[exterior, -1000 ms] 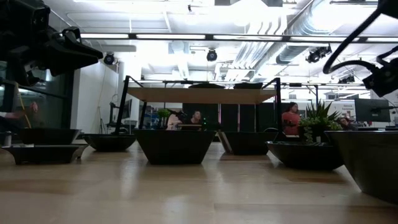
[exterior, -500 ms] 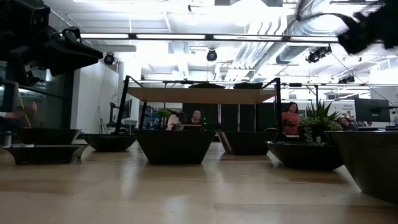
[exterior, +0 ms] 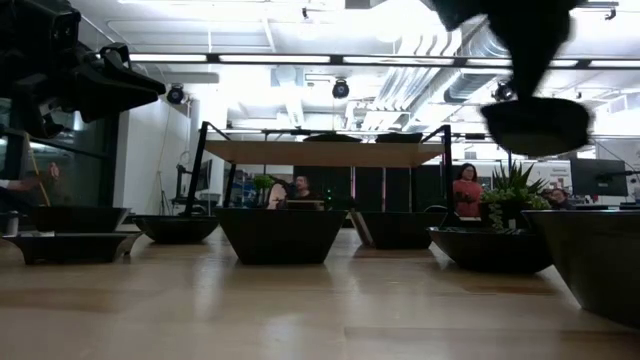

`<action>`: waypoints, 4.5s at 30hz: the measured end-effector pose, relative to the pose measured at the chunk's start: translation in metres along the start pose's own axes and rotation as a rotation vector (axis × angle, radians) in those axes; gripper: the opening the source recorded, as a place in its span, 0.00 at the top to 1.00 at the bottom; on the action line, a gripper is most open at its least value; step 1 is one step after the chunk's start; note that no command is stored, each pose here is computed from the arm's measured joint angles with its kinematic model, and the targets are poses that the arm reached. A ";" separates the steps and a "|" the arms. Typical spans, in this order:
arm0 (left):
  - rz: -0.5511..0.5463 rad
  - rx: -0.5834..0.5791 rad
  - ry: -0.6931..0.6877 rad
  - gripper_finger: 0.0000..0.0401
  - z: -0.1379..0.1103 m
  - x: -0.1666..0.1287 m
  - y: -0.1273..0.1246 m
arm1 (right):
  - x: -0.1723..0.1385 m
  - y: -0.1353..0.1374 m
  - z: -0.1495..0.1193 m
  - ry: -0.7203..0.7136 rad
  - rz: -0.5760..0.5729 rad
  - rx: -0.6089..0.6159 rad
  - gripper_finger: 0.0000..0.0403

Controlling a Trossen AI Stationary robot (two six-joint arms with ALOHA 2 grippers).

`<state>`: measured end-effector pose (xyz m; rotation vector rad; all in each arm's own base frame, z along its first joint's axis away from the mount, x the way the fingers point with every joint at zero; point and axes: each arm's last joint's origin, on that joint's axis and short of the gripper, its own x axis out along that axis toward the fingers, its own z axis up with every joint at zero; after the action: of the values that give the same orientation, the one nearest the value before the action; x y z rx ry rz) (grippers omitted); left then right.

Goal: Pick & Place Mini shaped plates
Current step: Stack the leaf-shaped plate on top of the other leaf-shaped plate on the shelf

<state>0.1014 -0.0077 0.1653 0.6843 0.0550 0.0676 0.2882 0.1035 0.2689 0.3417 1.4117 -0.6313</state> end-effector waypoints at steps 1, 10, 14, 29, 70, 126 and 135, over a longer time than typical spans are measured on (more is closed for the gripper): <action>0.000 0.000 0.000 0.75 0.000 0.000 0.000 | -0.003 -0.003 0.007 -0.010 0.008 -0.017 1.00; 0.000 0.000 0.000 0.75 0.000 0.000 0.000 | -0.033 -0.033 0.060 -0.152 0.034 -0.133 1.00; 0.000 0.000 0.000 0.75 0.000 0.000 0.000 | -0.046 -0.049 0.079 -0.218 0.034 -0.151 1.00; 0.000 0.000 0.000 0.75 0.000 0.000 0.000 | -0.060 -0.093 0.142 -0.464 0.139 -0.216 1.00; 0.006 -0.002 -0.007 0.75 0.001 0.000 0.001 | -0.060 -0.014 0.088 -0.465 -0.136 -1.173 1.00; -0.357 0.209 0.119 0.51 0.093 0.122 0.034 | -0.036 0.042 0.083 -0.549 0.000 -1.572 1.00; -0.433 0.384 0.096 0.51 0.091 0.137 0.026 | -0.035 0.040 0.082 -0.521 0.051 -1.592 1.00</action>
<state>0.2436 -0.0337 0.2487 1.0391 0.3125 -0.3343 0.3765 0.0953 0.3095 -0.9782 1.0099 0.5251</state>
